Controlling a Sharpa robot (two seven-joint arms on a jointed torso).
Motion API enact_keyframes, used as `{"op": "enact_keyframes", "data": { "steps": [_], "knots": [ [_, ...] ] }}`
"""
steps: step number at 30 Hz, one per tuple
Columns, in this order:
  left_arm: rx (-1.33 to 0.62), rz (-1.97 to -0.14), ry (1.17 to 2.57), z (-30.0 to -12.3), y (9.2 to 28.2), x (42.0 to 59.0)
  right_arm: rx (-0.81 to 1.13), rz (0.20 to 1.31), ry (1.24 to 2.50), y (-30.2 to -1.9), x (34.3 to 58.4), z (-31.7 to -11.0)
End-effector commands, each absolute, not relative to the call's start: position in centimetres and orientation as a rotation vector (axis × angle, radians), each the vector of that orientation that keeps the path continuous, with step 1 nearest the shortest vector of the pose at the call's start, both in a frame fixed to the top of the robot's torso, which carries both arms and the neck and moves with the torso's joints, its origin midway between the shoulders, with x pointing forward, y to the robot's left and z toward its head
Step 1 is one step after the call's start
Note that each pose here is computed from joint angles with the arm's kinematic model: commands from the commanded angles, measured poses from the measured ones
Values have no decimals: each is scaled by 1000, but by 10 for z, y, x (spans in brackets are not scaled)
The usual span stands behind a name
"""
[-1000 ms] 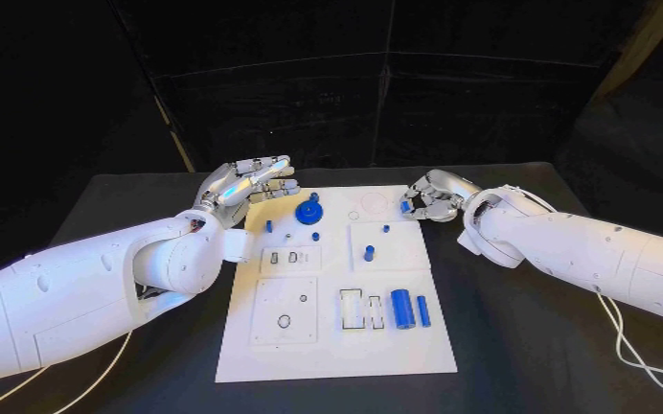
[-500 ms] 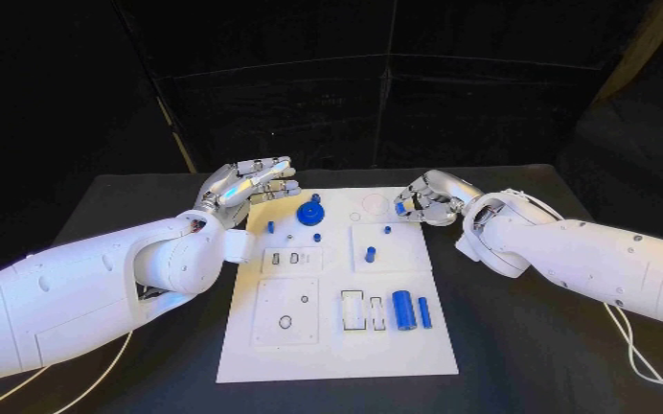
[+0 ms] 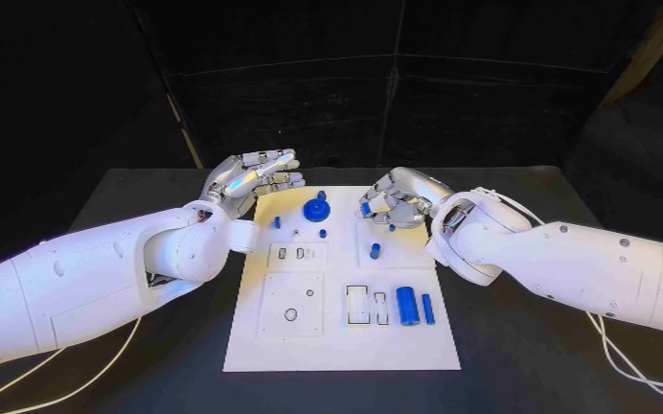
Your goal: Assemble the parts on the task board
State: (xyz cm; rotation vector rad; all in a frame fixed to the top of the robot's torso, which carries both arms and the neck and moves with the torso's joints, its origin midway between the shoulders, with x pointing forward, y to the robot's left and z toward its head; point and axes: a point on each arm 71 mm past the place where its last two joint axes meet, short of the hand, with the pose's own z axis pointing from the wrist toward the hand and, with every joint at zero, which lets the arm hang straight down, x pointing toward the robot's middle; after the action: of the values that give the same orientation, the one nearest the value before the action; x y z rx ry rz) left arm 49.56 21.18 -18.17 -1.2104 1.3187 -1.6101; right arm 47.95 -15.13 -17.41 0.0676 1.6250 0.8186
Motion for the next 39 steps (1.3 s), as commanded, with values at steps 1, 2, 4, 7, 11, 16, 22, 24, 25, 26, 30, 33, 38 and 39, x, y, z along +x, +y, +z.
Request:
{"op": "enact_keyframes", "data": {
  "steps": [1, 2, 4, 7, 11, 16, 22, 24, 25, 26, 30, 33, 38, 39],
  "knots": [
    [-1201, -1623, 1322, -181, 211, 497, 49, 769, 1643, -139, 480, -174],
    [-1201, -1623, 1321, -181, 212, 497, 43, 770, 1650, -134, 480, -175],
    [-1200, -1622, 1319, -180, 212, 497, 26, 771, 1662, -123, 480, -176],
    [-1198, -1619, 1315, -180, 213, 498, -2, 769, 1679, -107, 480, -178],
    [-1196, -1612, 1304, -179, 215, 498, -28, 760, 1694, -90, 482, -182],
    [-1194, -1601, 1293, -178, 219, 500, -51, 757, 1708, -75, 483, -187],
    [-1192, -1600, 1288, -177, 220, 501, -88, 752, 1731, -62, 480, -195],
    [-1191, -1601, 1287, -177, 220, 501, -99, 749, 1740, -58, 480, -199],
    [-1191, -1600, 1287, -177, 220, 501, -102, 749, 1743, -57, 479, -200],
    [-1191, -1598, 1286, -177, 220, 501, -105, 749, 1747, -55, 479, -201],
    [-1190, -1594, 1284, -176, 220, 501, -112, 748, 1760, -50, 478, -208],
    [-1190, -1594, 1283, -176, 220, 501, -116, 748, 1765, -48, 477, -211],
    [-1189, -1597, 1285, -176, 219, 501, -130, 746, 1768, -45, 476, -215],
    [-1189, -1598, 1285, -176, 219, 501, -132, 746, 1769, -44, 476, -216]
  ]
}}
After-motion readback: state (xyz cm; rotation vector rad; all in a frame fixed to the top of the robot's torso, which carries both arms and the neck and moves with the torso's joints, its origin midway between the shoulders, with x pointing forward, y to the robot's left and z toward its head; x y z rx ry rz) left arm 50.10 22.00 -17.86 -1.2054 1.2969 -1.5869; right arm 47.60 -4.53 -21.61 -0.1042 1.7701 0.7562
